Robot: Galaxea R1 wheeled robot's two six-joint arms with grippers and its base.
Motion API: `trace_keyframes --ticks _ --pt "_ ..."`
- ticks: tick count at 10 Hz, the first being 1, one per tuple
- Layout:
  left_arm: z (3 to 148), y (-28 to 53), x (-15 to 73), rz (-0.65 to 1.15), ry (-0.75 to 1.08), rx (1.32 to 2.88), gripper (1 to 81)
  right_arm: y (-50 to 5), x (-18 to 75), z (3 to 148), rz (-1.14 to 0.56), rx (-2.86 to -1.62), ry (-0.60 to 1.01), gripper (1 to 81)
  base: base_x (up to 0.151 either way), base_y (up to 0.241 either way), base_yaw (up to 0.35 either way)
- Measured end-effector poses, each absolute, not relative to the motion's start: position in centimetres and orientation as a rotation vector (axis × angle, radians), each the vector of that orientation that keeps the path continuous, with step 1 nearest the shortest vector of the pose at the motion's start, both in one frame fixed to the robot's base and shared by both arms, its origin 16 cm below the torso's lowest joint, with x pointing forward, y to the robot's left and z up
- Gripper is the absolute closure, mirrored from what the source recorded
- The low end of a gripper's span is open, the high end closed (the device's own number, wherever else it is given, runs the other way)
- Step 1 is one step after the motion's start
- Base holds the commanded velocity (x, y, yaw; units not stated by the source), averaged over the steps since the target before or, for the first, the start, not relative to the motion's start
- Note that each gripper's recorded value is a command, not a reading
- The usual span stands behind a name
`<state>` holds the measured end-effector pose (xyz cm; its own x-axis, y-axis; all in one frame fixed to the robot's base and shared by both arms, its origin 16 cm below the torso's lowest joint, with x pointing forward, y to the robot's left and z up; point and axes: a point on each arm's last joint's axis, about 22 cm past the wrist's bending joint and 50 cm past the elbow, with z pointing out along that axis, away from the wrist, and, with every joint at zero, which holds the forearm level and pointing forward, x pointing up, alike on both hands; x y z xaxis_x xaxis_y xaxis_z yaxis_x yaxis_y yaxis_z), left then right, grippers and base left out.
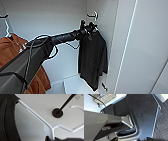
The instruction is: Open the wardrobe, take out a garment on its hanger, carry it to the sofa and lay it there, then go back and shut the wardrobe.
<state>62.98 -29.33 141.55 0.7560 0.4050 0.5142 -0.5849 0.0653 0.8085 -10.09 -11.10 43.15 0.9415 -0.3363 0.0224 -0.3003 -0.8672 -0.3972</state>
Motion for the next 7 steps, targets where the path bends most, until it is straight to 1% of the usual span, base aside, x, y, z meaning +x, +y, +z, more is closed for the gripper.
trace_keyframes --ticks 2,5,7 --pt "143.0 -28.0 62.6 0.761 -0.190 1.291 81.1 -11.1 -10.1 43.2 -0.128 -2.701 0.462 1.0 0.000 0.000 0.000" --pt "145.7 -24.6 63.0 0.825 -0.226 1.256 81.1 -11.1 -10.0 43.2 -0.128 -2.701 0.448 1.0 0.000 0.000 0.000" --pt "145.4 -20.0 63.9 0.872 -0.208 1.274 81.1 -11.4 -9.6 43.2 -0.108 -2.709 0.368 1.0 0.000 0.000 0.000"
